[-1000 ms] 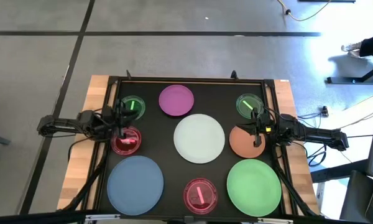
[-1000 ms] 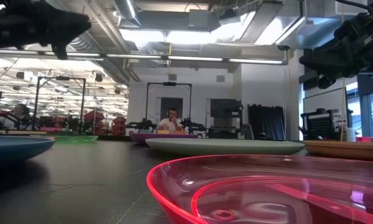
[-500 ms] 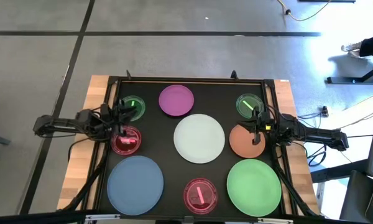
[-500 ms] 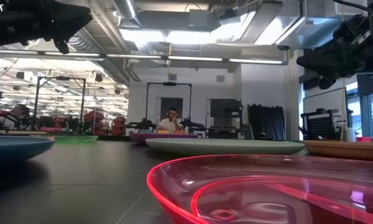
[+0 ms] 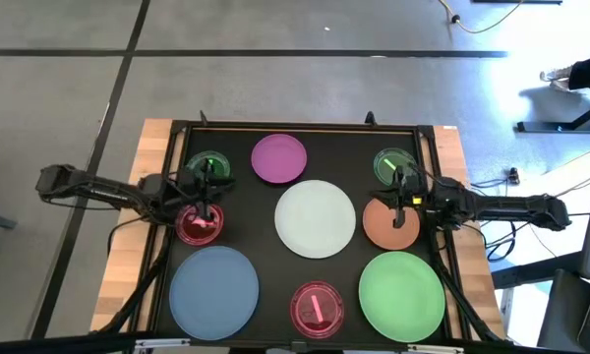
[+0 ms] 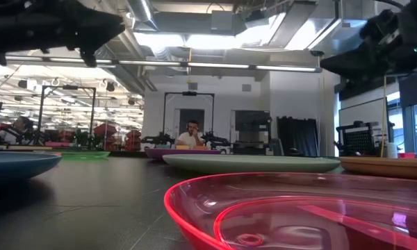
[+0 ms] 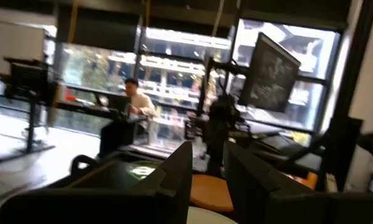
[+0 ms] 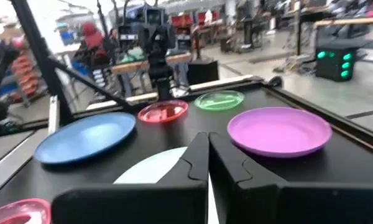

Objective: Stack plastic plates
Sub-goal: Stack the big green plate on the big white plate

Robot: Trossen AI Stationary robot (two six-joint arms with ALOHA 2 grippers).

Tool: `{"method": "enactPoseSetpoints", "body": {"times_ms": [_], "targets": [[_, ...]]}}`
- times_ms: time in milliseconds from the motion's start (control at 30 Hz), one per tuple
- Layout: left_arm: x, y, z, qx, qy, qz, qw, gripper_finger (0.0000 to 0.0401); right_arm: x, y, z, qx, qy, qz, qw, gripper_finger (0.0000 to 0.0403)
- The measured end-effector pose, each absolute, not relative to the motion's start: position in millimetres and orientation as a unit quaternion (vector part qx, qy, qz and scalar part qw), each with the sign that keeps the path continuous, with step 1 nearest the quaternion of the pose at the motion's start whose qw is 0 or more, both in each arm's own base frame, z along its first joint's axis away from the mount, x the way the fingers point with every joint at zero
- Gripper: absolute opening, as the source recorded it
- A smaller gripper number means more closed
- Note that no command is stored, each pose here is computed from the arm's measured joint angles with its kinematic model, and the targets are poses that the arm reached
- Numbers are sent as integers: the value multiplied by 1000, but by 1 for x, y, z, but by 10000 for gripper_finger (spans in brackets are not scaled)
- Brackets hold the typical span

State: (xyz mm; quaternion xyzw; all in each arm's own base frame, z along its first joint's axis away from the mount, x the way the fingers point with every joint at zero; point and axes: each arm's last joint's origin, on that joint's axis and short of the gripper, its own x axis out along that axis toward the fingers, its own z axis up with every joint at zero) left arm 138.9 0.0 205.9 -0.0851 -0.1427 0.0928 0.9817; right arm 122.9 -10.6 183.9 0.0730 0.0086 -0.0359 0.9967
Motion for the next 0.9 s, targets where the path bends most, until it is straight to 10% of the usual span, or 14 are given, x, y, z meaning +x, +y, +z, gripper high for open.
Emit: {"method": "enactPoseSetpoints", "body": {"times_ms": [900], "targets": [[212, -28, 240, -9, -70, 42, 997, 85, 176, 64, 231, 82, 335, 86, 935, 12]]}}
